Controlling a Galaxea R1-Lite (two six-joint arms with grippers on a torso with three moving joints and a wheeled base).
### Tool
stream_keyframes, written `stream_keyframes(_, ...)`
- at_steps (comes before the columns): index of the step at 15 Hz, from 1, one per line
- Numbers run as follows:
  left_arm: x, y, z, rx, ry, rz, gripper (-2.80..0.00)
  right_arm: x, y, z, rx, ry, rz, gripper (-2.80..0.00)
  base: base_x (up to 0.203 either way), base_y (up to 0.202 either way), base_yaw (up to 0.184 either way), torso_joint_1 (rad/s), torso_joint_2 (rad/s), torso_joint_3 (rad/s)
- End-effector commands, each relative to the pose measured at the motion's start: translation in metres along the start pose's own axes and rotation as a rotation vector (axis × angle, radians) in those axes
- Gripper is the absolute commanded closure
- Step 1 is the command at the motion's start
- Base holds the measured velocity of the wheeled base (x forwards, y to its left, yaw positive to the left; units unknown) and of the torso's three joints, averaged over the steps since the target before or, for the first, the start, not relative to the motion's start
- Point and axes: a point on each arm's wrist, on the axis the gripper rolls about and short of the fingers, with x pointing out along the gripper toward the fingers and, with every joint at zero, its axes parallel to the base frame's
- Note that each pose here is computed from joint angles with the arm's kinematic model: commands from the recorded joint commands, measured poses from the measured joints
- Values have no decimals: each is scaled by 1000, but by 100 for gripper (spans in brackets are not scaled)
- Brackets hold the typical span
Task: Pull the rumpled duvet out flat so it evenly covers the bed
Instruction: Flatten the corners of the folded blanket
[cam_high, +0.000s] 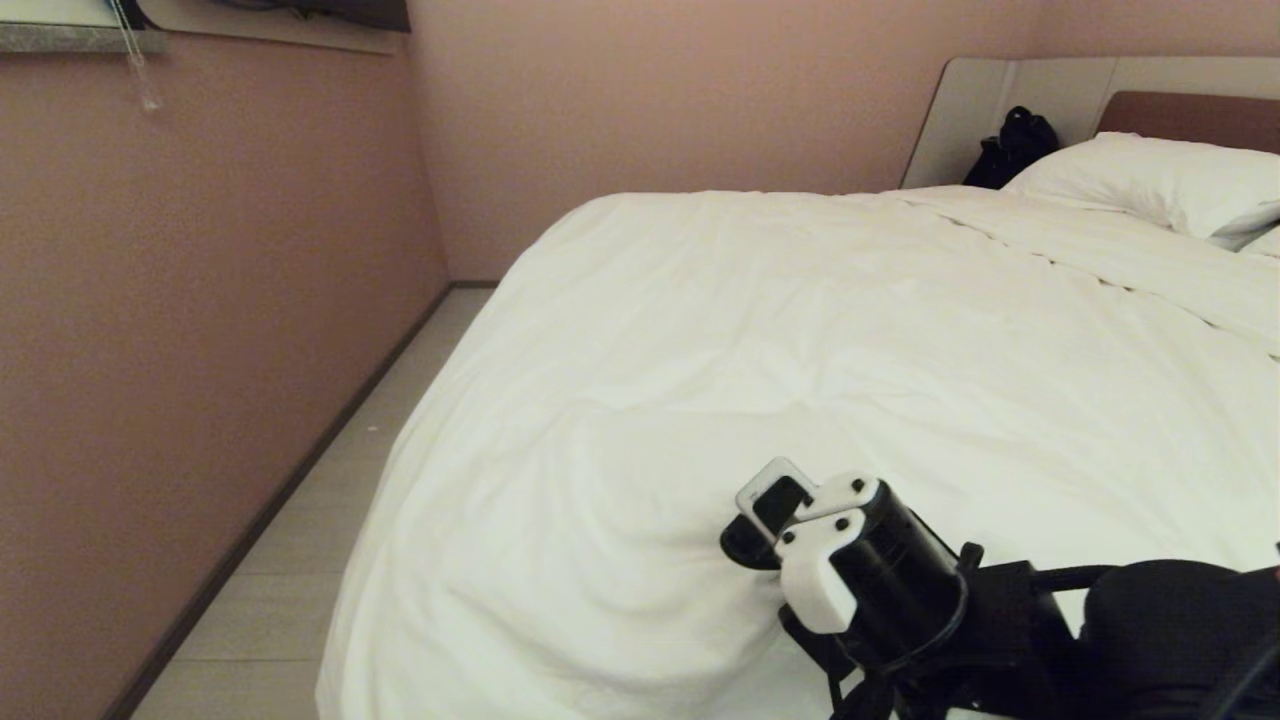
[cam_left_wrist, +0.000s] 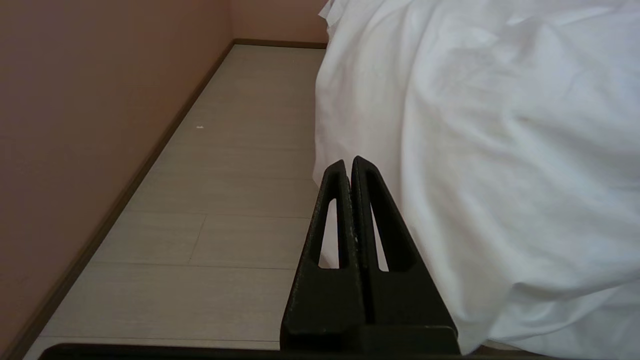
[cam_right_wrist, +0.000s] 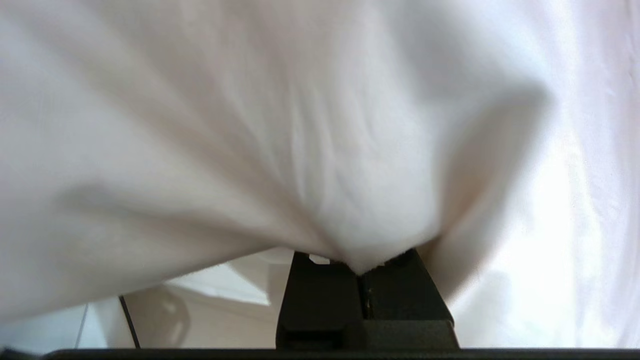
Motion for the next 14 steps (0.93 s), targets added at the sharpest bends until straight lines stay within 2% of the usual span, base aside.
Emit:
stream_keyframes(1, 0, 0, 0, -1, -1, 1, 0, -10, -18, 5, 61, -37, -23, 0, 0, 0, 0, 0, 0, 0)
stream_keyframes(5, 0, 0, 0, -1, -1, 1, 0, -12, -24, 6, 92, -48, -27, 0, 0, 0, 0, 0, 0, 0)
stream_keyframes(8, 0, 0, 0, -1, -1, 1, 0, -21, -35, 13, 134, -92, -32, 0, 0, 0, 0, 0, 0, 0)
stream_keyframes(14, 0, 0, 0, -1, 1, 1, 0, -20, -33, 11, 121, -84, -32, 0, 0, 0, 0, 0, 0, 0)
